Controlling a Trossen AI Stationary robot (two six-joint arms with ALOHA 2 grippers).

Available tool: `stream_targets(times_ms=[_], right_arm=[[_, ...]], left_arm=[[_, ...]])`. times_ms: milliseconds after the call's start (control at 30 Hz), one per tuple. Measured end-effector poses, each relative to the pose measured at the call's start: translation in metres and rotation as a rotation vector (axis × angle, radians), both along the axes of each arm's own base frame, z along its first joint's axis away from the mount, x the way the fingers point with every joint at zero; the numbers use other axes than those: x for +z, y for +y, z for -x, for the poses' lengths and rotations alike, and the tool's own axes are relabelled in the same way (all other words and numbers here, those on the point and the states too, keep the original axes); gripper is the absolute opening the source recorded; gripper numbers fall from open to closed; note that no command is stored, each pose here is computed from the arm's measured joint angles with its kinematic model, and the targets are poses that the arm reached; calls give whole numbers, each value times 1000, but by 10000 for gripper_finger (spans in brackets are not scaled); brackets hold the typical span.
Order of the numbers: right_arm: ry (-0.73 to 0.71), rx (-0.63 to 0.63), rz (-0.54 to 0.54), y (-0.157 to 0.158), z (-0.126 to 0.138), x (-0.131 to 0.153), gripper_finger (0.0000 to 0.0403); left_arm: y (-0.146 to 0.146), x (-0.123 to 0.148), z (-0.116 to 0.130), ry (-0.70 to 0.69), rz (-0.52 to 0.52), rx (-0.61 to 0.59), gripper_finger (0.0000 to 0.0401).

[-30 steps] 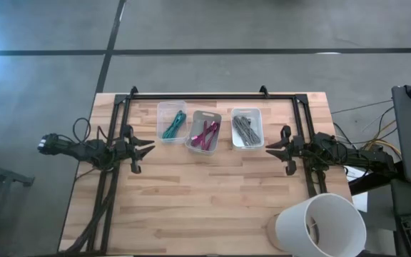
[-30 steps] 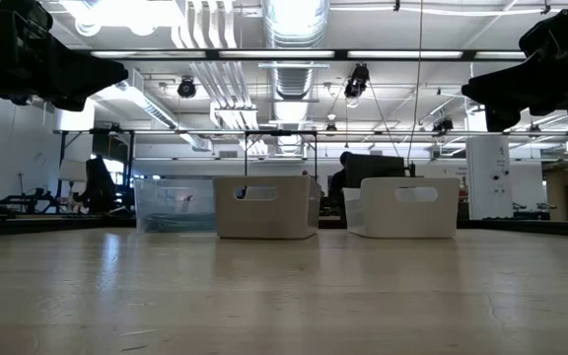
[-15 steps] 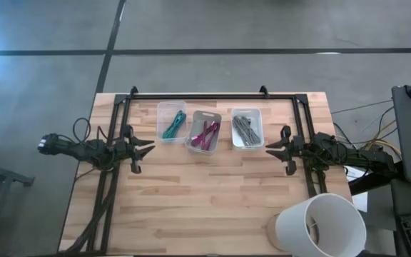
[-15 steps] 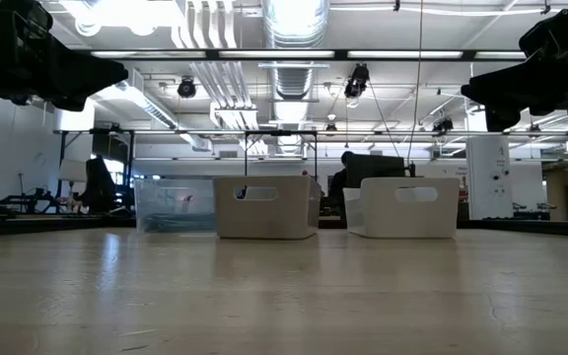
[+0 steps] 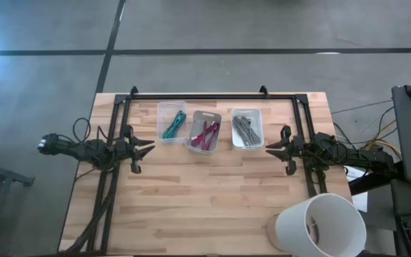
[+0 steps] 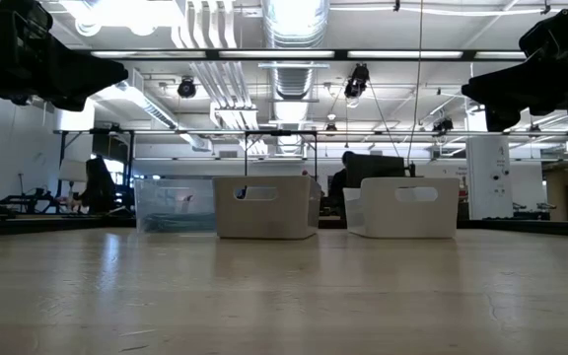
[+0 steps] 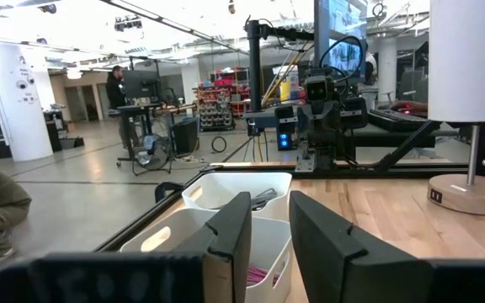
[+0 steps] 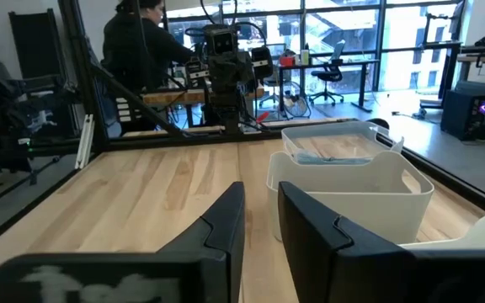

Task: Pick & Place USB Port
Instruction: Return to Home Position

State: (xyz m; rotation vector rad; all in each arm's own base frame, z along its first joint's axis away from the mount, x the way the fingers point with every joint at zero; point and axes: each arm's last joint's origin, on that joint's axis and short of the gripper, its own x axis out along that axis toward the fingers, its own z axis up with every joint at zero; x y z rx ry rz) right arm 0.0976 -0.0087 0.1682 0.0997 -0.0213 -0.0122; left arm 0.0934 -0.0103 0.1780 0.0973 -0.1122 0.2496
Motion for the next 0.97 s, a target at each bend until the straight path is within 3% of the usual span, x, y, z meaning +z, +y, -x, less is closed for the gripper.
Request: stream_targets(times_ms=[567, 967], right_arm=[[0, 0, -2, 0, 0, 0, 89], [0, 0, 0, 0, 0, 0, 69]], left_arm=[[0, 0, 0, 0, 0, 0, 90], [0, 0, 0, 0, 0, 0, 90]])
